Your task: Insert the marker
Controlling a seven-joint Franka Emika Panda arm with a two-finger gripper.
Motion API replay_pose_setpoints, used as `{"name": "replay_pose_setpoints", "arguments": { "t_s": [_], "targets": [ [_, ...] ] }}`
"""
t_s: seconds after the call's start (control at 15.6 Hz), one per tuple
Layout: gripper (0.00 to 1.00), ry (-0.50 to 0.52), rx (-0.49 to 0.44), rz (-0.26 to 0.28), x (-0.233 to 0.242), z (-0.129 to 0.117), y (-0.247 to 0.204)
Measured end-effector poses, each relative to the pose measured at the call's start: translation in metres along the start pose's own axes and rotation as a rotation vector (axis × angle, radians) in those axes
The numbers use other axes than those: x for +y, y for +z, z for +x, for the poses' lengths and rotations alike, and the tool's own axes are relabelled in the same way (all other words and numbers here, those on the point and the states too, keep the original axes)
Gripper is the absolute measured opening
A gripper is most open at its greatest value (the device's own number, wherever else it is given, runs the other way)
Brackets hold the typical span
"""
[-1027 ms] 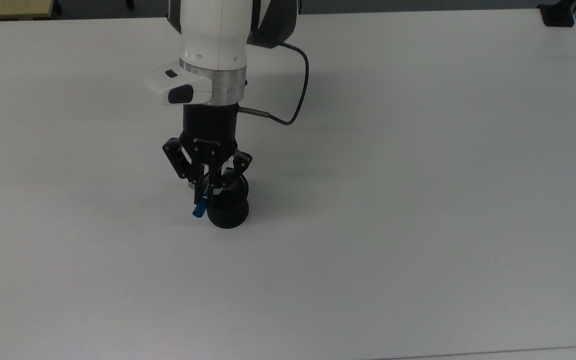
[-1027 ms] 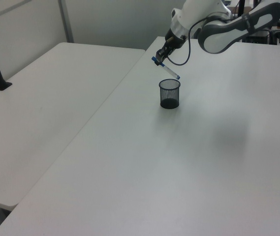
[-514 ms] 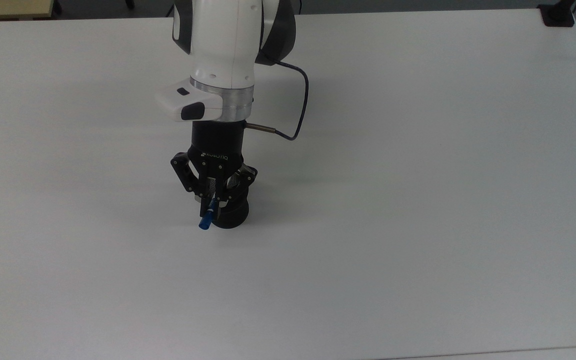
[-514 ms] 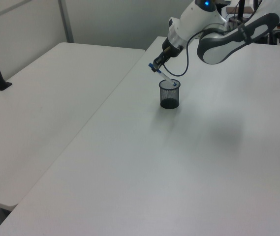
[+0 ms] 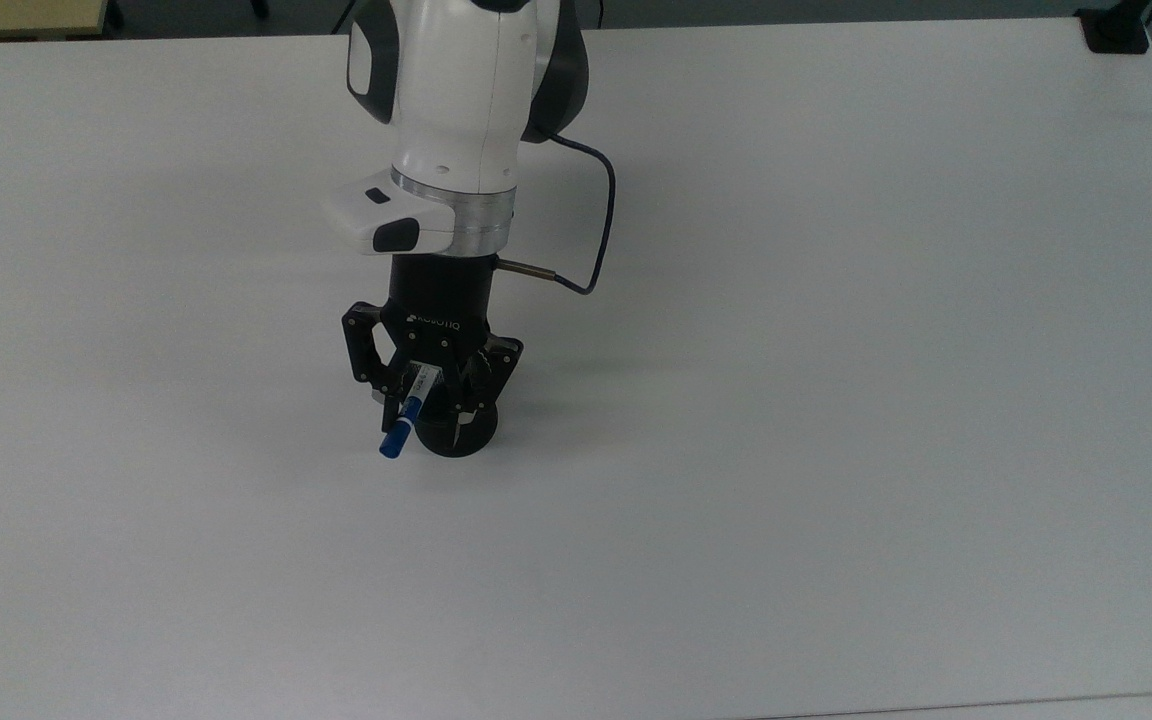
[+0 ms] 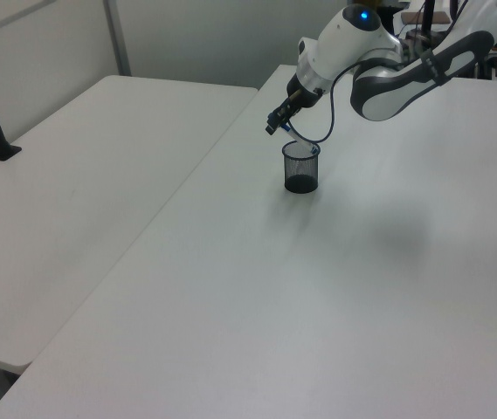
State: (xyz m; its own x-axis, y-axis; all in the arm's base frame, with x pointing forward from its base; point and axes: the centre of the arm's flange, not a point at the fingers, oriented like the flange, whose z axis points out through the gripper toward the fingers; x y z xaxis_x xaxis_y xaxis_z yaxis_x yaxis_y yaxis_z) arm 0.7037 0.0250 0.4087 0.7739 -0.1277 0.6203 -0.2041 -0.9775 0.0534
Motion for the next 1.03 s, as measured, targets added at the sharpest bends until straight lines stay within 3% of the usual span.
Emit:
{"name": "replay_pose_setpoints", "arguments": {
  "t_s": [0.26,0.32,0.71,1.03],
  "targets": [
    [0.96,0.002,0.012,0.004,-0.002,0.005,-0.007],
    [1.0,0.002,0.015,0.006,-0.003,0.006,-0.009],
    [1.0,0.002,0.026,0.006,-0.006,0.012,-0.021],
    [1.0,-0.005,-0.082,-0.036,-0.044,0.011,-0.055]
  ]
}}
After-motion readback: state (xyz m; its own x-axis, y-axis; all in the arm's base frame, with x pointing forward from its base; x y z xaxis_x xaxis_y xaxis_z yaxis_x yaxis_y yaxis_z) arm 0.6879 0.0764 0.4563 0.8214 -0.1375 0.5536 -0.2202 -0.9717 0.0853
